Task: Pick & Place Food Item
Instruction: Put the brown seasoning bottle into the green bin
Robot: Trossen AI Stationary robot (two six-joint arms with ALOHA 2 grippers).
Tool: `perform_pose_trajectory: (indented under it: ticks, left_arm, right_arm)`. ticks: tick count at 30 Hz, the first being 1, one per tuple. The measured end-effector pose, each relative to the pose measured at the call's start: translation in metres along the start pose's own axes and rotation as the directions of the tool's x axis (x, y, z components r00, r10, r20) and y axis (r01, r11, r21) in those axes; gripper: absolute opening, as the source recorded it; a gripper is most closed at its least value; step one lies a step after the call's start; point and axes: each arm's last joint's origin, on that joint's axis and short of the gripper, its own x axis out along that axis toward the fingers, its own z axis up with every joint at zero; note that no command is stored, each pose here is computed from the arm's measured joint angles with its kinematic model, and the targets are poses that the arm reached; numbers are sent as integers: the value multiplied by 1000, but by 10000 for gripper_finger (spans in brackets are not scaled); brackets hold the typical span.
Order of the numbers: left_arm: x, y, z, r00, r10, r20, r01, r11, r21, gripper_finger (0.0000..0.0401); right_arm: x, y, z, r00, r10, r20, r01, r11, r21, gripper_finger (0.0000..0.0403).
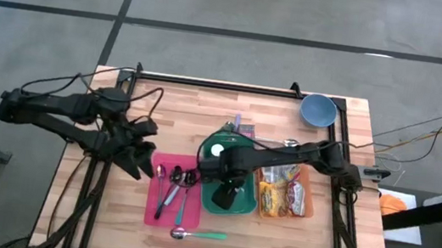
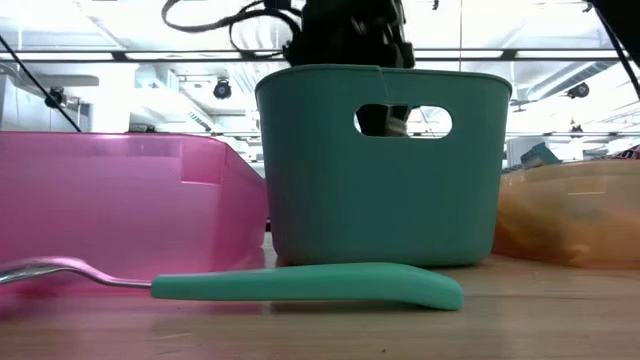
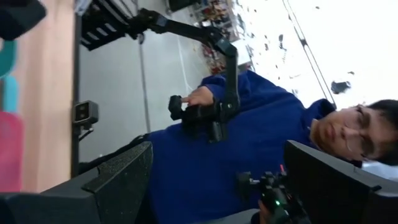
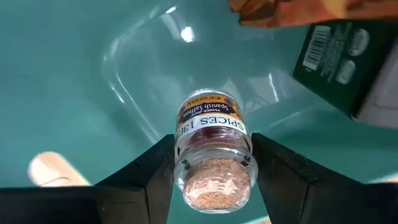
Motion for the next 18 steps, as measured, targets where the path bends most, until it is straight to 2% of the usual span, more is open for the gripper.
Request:
perform_pose_trajectory:
  ticks: [6, 18]
  left_arm:
    - [-2, 4, -4, 999, 52, 6, -51, 998, -34, 360]
    - [-3, 5, -5, 998, 62, 0, -62, 998, -34, 360]
  right_arm:
    - [18, 0, 4, 998, -57, -34, 53, 993, -104, 186]
    - [50, -2, 11, 987, -126, -97, 96, 960, -264, 186]
